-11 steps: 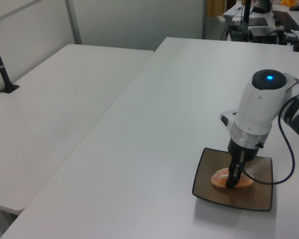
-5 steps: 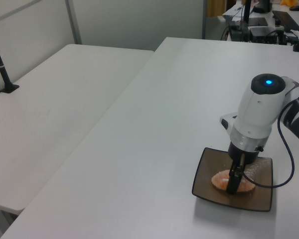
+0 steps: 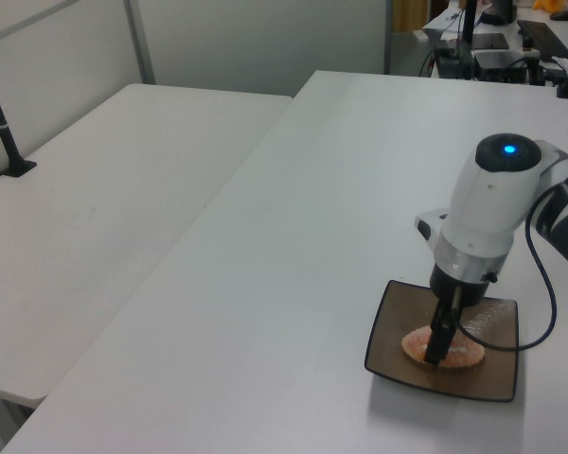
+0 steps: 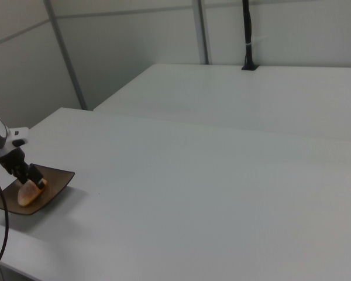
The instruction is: Bread is placed on a ceramic plate
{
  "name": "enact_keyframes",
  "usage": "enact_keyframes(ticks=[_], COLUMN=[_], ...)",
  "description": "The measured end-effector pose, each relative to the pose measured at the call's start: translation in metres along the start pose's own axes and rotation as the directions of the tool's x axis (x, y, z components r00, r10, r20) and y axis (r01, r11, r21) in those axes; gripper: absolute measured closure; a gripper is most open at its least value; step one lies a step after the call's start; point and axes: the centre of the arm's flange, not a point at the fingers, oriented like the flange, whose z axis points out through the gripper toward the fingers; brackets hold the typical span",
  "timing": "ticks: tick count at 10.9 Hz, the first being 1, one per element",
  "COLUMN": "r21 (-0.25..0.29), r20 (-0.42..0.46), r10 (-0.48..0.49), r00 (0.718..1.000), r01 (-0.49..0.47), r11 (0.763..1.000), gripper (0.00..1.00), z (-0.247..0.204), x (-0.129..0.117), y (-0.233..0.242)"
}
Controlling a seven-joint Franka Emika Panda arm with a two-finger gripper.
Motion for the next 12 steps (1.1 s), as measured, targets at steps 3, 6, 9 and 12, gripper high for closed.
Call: enact_keyframes(ticks=[3, 6, 9, 12], r21=[0.025, 0.026, 0.053, 0.048], r20=[-0.064, -0.105, -0.103, -0.038], r10=[0.044, 0.124, 0.216, 0.279], r00=[0.997, 0.987, 0.971, 0.960], r01=[-0.043, -0.122, -0.211, -0.277], r11=[0.999, 0.992, 0.976, 0.960], gripper=[0.00, 0.00, 0.00, 0.00], z=[-0.048, -0.106, -0.156, -0.200], x=[0.024, 0.050, 0.075, 0.098], y=[0.011, 0.039, 0.061, 0.095])
